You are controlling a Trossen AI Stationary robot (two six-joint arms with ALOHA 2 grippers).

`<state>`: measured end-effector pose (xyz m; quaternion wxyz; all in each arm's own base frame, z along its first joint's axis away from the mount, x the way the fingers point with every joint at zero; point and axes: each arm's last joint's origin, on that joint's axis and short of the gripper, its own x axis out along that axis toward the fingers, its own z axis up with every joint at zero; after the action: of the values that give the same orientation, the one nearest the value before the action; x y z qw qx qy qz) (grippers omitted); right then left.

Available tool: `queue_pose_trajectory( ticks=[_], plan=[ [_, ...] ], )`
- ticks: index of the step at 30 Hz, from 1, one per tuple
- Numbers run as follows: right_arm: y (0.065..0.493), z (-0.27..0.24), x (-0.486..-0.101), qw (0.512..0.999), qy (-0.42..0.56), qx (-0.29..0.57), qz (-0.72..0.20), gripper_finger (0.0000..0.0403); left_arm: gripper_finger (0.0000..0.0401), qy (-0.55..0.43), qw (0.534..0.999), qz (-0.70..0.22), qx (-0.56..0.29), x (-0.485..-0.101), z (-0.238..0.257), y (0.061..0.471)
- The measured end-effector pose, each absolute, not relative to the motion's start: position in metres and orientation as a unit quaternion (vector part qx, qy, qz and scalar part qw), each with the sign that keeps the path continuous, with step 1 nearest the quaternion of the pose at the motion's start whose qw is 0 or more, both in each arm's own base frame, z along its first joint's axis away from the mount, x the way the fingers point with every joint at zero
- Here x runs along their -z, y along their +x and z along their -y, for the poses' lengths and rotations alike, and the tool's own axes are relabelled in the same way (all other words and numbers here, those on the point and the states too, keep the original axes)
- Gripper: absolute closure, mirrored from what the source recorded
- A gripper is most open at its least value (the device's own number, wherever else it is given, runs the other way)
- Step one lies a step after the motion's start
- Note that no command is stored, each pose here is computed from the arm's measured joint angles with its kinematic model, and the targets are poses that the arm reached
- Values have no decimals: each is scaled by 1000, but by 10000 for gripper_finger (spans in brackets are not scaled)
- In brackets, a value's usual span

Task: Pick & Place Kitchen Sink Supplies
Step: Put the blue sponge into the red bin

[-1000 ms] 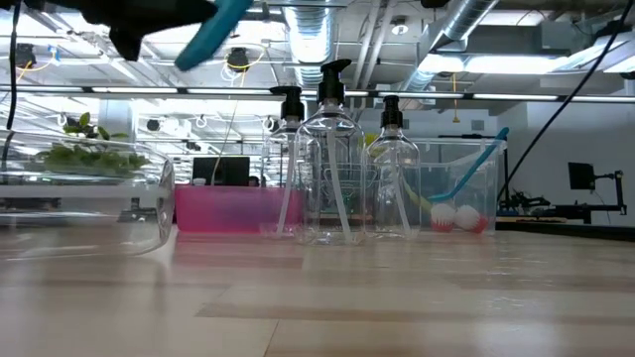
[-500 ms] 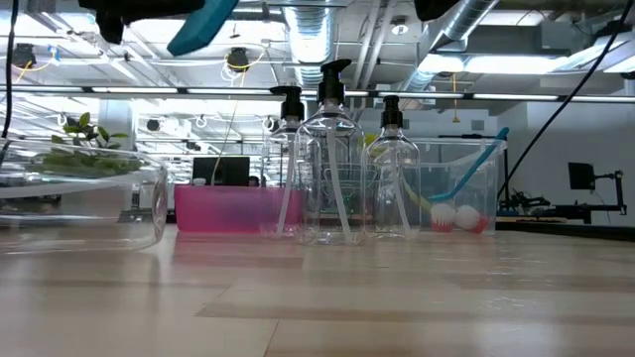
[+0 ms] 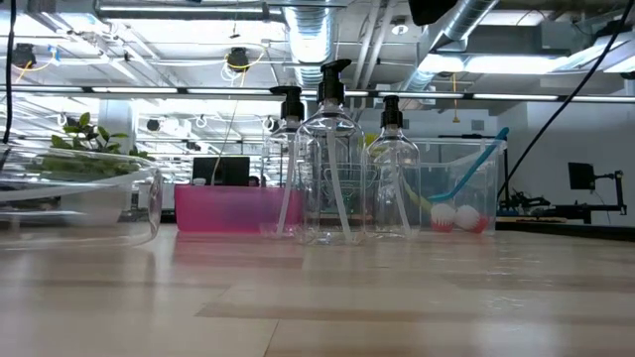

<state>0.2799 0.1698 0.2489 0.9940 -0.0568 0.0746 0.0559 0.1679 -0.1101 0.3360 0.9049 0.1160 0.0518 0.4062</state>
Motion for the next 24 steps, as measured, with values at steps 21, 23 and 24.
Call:
queue_pose_trajectory(
  ticks=[21, 23, 24],
  plan=[
    [280, -169, -248, 994, -59, -55, -79, 398, 392, 328, 749, -231, -528, -290, 44, 226],
    [280, -169, -248, 994, -59, -55, -79, 398, 392, 330, 750, -232, -525, -279, 41, 230],
    [280, -169, -248, 994, -59, -55, -79, 398, 392, 332, 751, -232, -521, -274, 39, 233]
  ],
)
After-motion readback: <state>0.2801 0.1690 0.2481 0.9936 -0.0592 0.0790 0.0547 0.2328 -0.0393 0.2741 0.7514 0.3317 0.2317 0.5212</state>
